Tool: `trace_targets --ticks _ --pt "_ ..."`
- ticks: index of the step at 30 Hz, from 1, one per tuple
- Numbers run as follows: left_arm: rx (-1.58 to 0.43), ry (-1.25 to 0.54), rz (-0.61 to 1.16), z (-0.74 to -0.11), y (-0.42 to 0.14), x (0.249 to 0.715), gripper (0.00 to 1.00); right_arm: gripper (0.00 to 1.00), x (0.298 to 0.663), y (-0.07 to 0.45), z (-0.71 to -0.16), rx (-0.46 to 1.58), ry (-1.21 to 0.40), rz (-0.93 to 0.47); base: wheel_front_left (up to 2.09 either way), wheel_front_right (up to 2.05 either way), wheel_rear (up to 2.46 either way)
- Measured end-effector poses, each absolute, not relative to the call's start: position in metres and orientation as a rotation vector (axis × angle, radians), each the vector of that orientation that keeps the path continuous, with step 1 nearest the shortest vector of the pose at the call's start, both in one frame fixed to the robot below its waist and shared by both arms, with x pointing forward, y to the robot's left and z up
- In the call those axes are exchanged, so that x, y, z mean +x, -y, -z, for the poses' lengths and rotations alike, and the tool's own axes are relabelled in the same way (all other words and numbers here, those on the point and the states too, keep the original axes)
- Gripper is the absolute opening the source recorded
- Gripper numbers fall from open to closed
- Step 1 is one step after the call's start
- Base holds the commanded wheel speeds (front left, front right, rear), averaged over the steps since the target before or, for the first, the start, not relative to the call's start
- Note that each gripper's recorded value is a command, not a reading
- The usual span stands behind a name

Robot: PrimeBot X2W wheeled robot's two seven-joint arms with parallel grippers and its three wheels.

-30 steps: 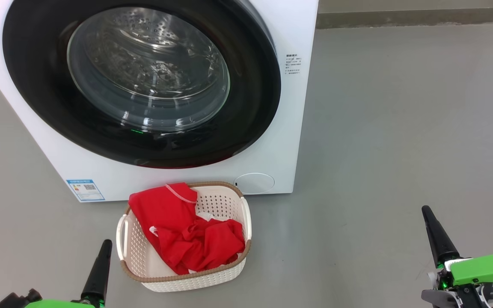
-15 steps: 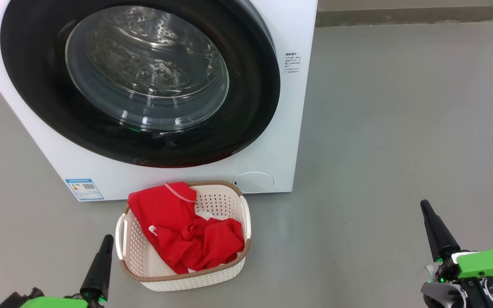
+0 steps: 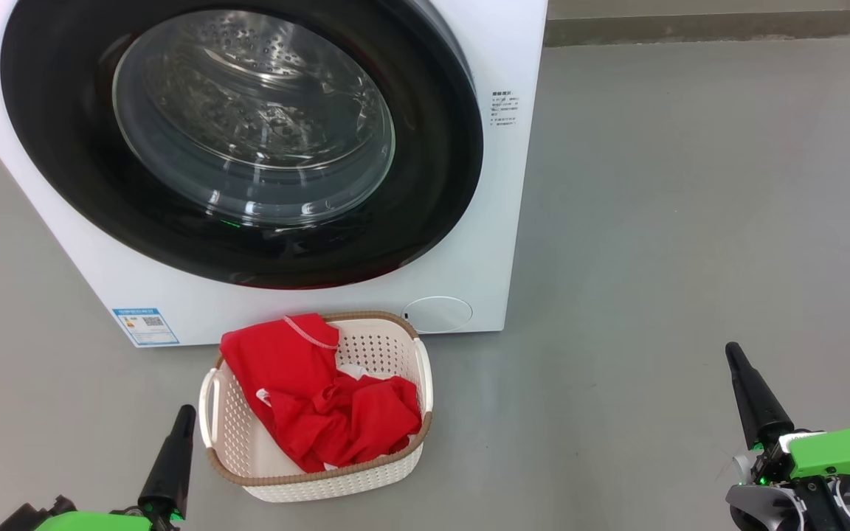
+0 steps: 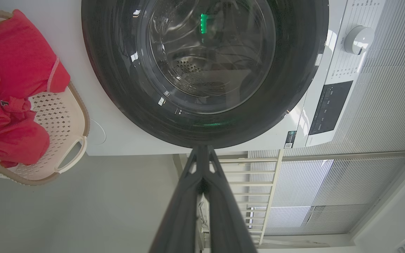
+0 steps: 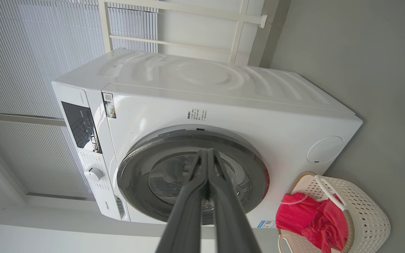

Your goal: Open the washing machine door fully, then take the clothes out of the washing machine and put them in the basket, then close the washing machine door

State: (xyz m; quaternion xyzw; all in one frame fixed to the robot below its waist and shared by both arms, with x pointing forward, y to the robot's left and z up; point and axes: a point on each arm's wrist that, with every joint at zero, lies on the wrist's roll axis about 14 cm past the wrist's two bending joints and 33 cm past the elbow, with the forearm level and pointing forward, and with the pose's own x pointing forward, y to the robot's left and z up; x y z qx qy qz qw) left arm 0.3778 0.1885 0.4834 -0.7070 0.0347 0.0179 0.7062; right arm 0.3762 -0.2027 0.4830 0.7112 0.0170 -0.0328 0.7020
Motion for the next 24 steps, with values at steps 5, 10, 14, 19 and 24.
trace_targets --ticks 5,10,14,19,24 --pt "-1.571 -0.077 -0.04 -0.4834 -0.1885 0.3778 0.0 0.0 0.3762 0.2027 -0.483 1.583 -0.038 0.073 0.0 0.0 0.0" --pt "-1.571 -0.077 -0.04 -0.4834 -0.1886 0.3778 0.0 0.0 0.3762 0.2028 -0.483 1.583 -0.038 0.073 0.0 0.0 0.0" --pt "-1.571 -0.077 -0.04 -0.4834 -0.1885 0.3778 0.0 0.0 0.3762 0.2028 -0.483 1.583 -0.037 0.073 0.0 0.0 0.0" --pt "-1.571 -0.077 -0.04 -0.4833 -0.1885 0.3778 0.0 0.0 0.3762 0.2029 -0.483 1.583 -0.037 0.074 0.0 0.0 0.0" --pt "-1.571 -0.077 -0.04 -0.4834 -0.1885 0.3778 0.0 0.0 0.3762 0.203 -0.483 1.583 -0.037 0.074 0.0 0.0 0.0"
